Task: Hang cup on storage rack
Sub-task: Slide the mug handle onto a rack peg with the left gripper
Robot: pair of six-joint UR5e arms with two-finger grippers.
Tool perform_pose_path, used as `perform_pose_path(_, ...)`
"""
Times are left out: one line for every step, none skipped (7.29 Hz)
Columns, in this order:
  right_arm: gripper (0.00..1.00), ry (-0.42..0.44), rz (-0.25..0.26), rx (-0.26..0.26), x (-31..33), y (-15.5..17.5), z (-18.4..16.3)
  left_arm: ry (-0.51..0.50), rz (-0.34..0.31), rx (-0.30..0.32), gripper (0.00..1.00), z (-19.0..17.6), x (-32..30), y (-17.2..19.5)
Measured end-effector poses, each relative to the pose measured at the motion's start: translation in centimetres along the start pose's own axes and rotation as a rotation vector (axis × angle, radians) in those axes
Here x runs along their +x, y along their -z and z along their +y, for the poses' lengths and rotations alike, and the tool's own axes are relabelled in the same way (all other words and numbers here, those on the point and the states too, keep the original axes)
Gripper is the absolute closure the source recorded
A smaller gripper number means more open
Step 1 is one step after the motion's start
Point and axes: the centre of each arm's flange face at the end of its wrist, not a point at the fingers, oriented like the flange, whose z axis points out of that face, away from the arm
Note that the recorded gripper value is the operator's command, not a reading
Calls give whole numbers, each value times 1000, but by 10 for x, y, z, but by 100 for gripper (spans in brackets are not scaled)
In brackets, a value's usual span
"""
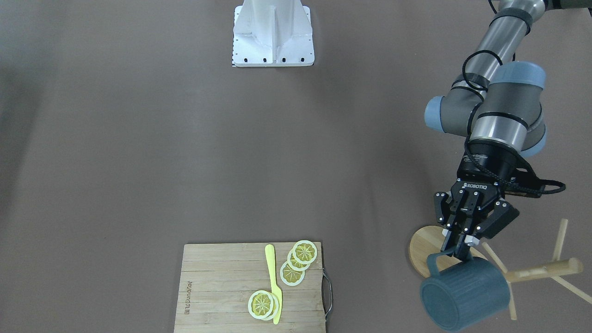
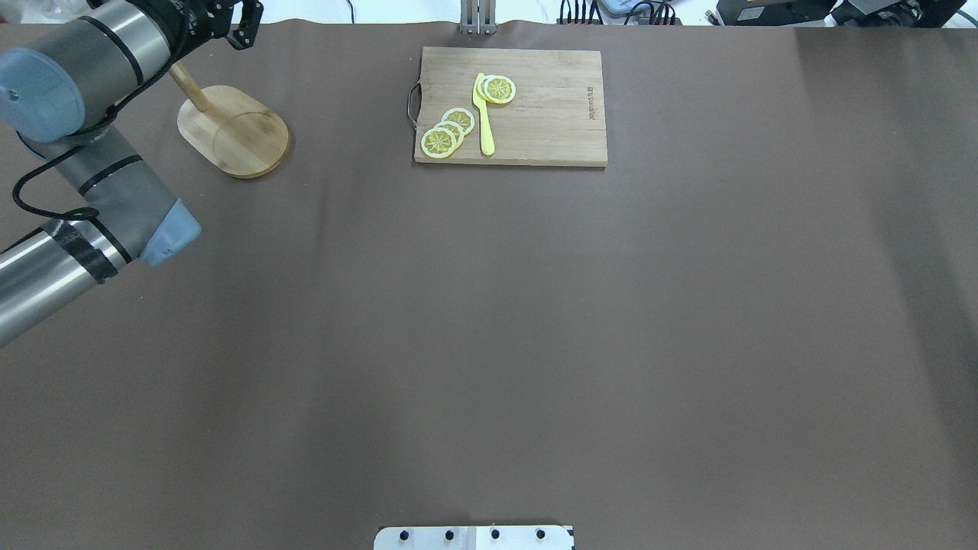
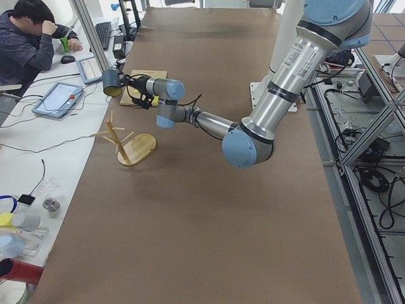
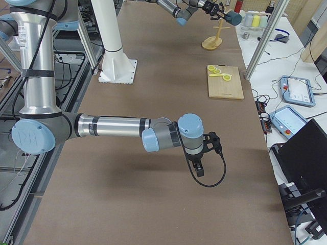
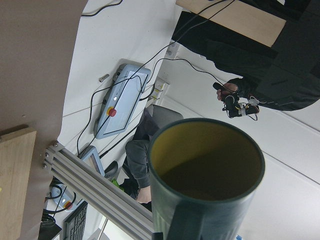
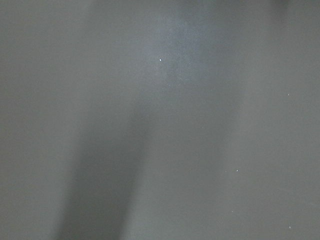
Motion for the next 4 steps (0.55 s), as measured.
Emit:
perform_pose_path(0,0,0,0,0,0,0,-3,-12,-20,100,-19,0,11)
perform_pose_path(0,0,0,0,0,0,1,-5,-17,-39,100,-35,-2,21)
perform_pose_path(0,0,0,0,0,0,1,-6,-22,-57,100,-48,-6,31)
perform_pose_path(0,0,1,0,0,0,1,-8,-29,-71,100,-58,-8,37)
